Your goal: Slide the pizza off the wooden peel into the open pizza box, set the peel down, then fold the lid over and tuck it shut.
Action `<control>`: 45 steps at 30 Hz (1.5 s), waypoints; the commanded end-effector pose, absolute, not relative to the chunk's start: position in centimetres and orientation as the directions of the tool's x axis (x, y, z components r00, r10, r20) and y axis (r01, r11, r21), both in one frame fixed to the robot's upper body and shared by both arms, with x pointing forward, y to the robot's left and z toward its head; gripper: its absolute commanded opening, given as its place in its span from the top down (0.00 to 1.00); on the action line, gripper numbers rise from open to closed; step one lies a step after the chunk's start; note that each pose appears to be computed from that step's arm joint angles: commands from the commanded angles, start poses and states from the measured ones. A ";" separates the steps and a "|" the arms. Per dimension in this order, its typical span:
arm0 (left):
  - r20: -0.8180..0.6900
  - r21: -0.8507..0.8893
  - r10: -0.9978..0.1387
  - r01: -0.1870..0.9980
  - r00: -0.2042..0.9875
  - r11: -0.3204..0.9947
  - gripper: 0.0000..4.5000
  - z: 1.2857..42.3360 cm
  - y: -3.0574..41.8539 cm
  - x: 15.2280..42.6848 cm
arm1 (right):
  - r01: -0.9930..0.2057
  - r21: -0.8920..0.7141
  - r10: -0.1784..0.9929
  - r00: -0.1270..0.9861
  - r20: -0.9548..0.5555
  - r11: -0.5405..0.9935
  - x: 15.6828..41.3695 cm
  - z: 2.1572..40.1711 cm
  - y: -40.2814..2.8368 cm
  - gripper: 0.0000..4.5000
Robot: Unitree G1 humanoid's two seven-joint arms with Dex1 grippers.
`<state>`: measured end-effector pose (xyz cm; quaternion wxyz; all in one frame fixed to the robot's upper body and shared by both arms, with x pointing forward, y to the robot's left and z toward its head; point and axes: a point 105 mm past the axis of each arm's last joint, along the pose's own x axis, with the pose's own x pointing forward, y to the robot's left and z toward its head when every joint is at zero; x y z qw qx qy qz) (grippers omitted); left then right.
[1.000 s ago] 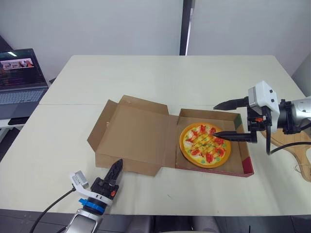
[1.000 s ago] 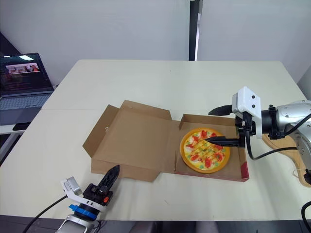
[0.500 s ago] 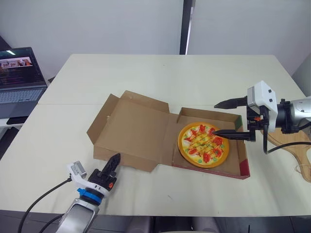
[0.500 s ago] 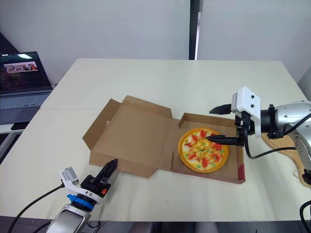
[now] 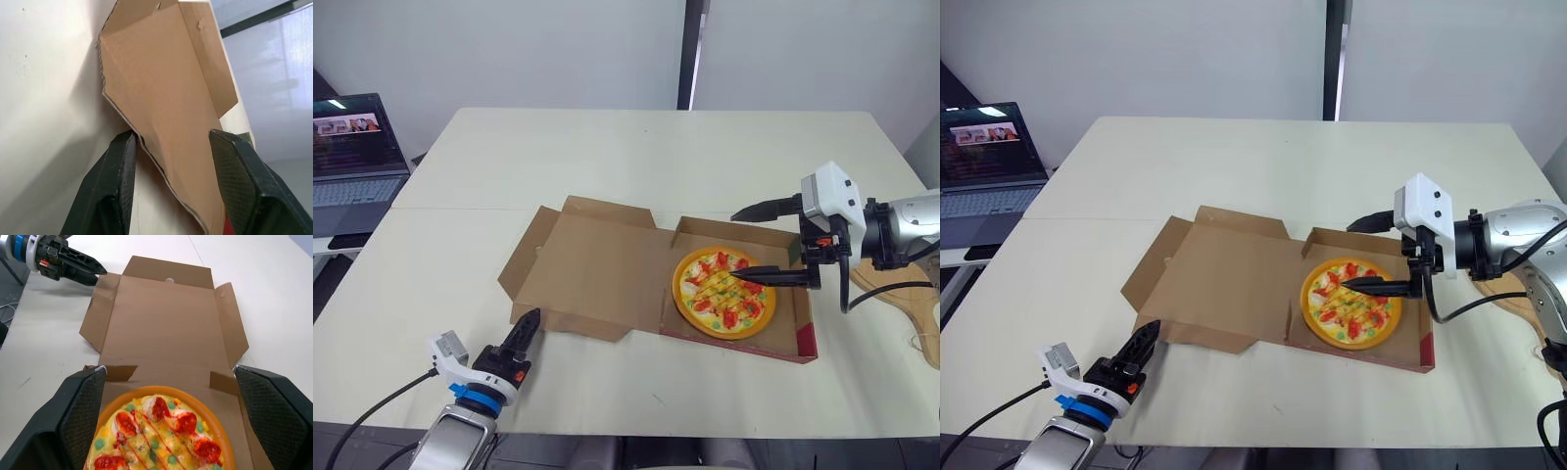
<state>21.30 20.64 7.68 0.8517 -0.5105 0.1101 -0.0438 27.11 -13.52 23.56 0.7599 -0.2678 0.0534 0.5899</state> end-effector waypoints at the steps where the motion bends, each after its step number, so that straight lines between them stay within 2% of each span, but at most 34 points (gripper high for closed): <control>1: -0.123 -0.892 -0.176 -0.031 0.977 0.451 0.47 8.6 20.5 22.0 | -0.914 -0.384 0.879 0.288 -0.380 0.133 26.7 24.6 -13.0 0.00; 3: -0.130 -0.896 -0.147 -0.053 0.981 0.440 0.47 8.5 20.8 22.3 | -0.914 -0.384 0.879 0.288 -0.380 0.133 26.7 24.6 -13.0 0.00; 6: -0.135 -0.896 -0.144 -0.058 0.980 0.439 0.59 8.4 20.8 22.4 | -0.914 -0.384 0.878 0.289 -0.381 0.135 26.8 24.5 -13.0 0.00; 12: -0.130 -0.899 -0.136 -0.059 0.982 0.434 0.99 8.3 20.6 22.4 | -0.911 -0.387 0.875 0.299 -0.380 0.144 26.8 24.6 -13.2 0.00; 19: -0.091 -0.882 -0.170 0.000 0.981 0.471 0.99 9.3 20.3 22.2 | -0.895 -0.408 0.863 0.341 -0.373 0.177 27.4 24.4 -13.7 0.00; 24: 0.022 -0.803 -0.257 0.170 0.966 0.571 0.99 12.7 19.8 23.1 | -0.800 -0.489 0.776 0.538 -0.328 0.348 30.5 24.5 -15.6 0.00; 27: 0.094 -0.741 -0.313 0.277 0.945 0.611 1.00 14.9 19.8 23.8 | -0.701 -0.540 0.641 0.688 -0.340 0.466 33.1 23.9 -19.0 0.14; 29: 0.122 -0.708 -0.351 0.329 0.929 0.625 1.00 15.7 19.8 24.1 | -0.639 -0.595 0.558 0.752 -0.350 0.487 34.2 23.5 -20.6 0.29; 32: 0.149 -0.679 -0.386 0.378 0.910 0.629 1.00 16.6 19.6 24.5 | -0.568 -0.660 0.467 0.812 -0.351 0.492 35.6 23.1 -22.0 0.53; 35: 0.170 -0.652 -0.426 0.425 0.889 0.627 1.00 17.3 19.0 24.9 | -0.486 -0.737 0.326 0.871 -0.366 0.470 37.7 21.8 -23.9 0.77; 38: 0.167 -0.645 -0.449 0.441 0.878 0.623 1.00 17.1 18.6 25.2 | -0.489 -0.757 0.259 0.872 -0.415 0.433 38.9 20.2 -25.0 0.99; 45: 0.170 -0.629 -0.461 0.456 0.871 0.629 1.00 16.9 18.8 25.6 | -0.574 -0.742 0.218 0.819 -0.532 0.347 39.6 16.9 -25.8 0.99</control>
